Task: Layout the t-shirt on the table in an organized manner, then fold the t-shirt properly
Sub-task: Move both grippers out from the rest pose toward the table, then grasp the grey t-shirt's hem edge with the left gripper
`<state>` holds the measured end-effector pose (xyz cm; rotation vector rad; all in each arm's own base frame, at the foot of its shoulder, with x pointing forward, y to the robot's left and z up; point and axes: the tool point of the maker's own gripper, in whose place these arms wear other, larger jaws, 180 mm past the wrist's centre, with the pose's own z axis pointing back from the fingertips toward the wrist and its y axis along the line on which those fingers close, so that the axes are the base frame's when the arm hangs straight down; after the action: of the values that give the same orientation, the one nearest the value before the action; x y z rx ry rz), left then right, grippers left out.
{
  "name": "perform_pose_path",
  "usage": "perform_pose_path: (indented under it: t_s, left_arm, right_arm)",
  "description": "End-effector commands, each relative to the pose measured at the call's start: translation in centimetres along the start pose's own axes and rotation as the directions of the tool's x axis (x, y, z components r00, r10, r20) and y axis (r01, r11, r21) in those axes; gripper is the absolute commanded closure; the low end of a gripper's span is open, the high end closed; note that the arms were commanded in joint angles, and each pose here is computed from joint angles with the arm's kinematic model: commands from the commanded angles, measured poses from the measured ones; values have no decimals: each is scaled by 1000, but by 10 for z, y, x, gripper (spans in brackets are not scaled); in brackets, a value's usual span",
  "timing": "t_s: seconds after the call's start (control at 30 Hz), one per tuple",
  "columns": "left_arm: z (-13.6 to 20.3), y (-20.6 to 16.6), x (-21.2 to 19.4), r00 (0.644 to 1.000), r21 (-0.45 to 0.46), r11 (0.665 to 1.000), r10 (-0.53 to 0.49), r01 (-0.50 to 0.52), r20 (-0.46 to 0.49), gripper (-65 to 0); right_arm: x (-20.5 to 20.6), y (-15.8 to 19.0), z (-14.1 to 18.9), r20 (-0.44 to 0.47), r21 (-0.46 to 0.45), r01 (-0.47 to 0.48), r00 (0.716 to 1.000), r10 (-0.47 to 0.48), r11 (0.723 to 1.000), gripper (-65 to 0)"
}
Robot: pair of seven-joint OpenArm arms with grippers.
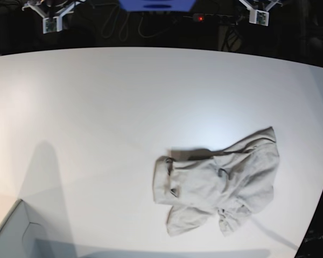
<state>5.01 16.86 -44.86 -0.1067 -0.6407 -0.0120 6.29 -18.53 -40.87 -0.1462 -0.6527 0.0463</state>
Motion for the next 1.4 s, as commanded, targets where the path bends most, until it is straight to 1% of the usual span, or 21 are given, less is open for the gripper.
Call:
perform_pose_path:
  t_s: [0.0, 0.1, 0.17, 0.23, 0.27, 0.33, 0.4, 0.43, 0.53, 0.6, 0.67, 0.77, 0.83, 0.87, 0.93, 1.0, 1.03, 1.13, 1.23, 1.27, 1.37]
  left_arm:
    - [12, 9, 21, 998, 19, 1000, 7, -8, 55, 0]
    - [30, 33, 83, 981, 60, 995, 69, -81, 183, -1]
    - [37, 55, 111, 962, 105, 985, 110, -139, 249, -12]
    - [35, 75, 145, 924, 118, 968, 169, -221, 343, -62]
    - [32, 82, 157, 909, 120, 959, 197, -257, 368, -104]
    - [24, 92, 181, 884, 112, 943, 245, -312, 398, -194]
    - [16, 94, 197, 875, 102, 933, 281, -346, 394, -254]
    - [12, 95, 208, 864, 90, 926, 304, -367, 402, -271]
    - [-7, 100, 232, 828, 48, 897, 384, -440, 409, -273]
    - [-33, 104, 242, 791, 13, 861, 460, -508, 404, -276]
    - [-56, 108, 243, 770, -2, 832, 515, -555, 378, -276]
    - [-94, 114, 242, 740, -16, 784, 592, -620, 319, -276]
    - [-115, 116, 239, 726, -12, 758, 628, -652, 281, -276]
    - [-123, 118, 241, 726, -1, 755, 632, -656, 271, -276]
    - [-134, 120, 244, 745, 32, 766, 614, -642, 259, -276]
    - [-137, 127, 257, 757, 60, 781, 579, -622, 302, -276]
    - [-137, 128, 264, 765, 72, 794, 553, -604, 329, -276]
    - [-141, 121, 285, 803, 98, 852, 438, -514, 405, -276]
    - [-153, 109, 292, 832, 119, 889, 356, -441, 426, -276]
    - [-157, 108, 294, 836, 125, 894, 342, -430, 429, -276]
    - [-171, 112, 284, 846, 155, 889, 340, -432, 411, -276]
  right_arm:
    - [23, -6, 6, 71, -10, -8, 997, 9, 1000, 0]
    - [50, -17, 9, 147, -44, -4, 989, 11, 999, 0]
    - [67, -20, 3, 197, -54, 0, 980, 11, 999, 0]
    - [80, -20, -2, 230, -53, 5, 973, 8, 999, 0]
    - [89, -19, -5, 254, -52, 11, 967, 3, 999, -11]
    - [105, -18, -9, 294, -52, 29, 956, -12, 998, -70]
    - [114, -6, -12, 317, -8, 24, 948, -20, 1000, -132]
    - [119, 1, -13, 329, 23, 15, 944, -22, 1000, -169]
    - [121, 16, -12, 336, 87, -6, 942, -24, 996, -256]
    - [121, 20, -12, 335, 105, -8, 942, -28, 994, -294]
    - [119, 20, -12, 329, 107, -9, 944, -27, 994, -311]
    - [110, 21, -12, 301, 108, -11, 954, -22, 994, -312]
    - [104, 20, -14, 270, 107, -14, 963, -15, 994, -312]
    - [102, 20, -15, 258, 107, -14, 966, -14, 994, -312]
    - [98, 17, -15, 241, 100, -14, 970, -11, 995, -312]
    - [97, 12, -15, 237, 85, -12, 971, -9, 996, -310]
    - [96, 10, -15, 235, 79, -11, 972, -8, 997, -310]
    - [95, 3, -15, 231, 60, -7, 973, -7, 998, -310]
    - [94, -2, -15, 228, 48, -4, 974, -7, 999, -310]
    - [93, -3, -15, 228, 44, -4, 974, -6, 999, -310]
    - [93, -5, -14, 228, 39, -3, 974, -6, 999, -310]
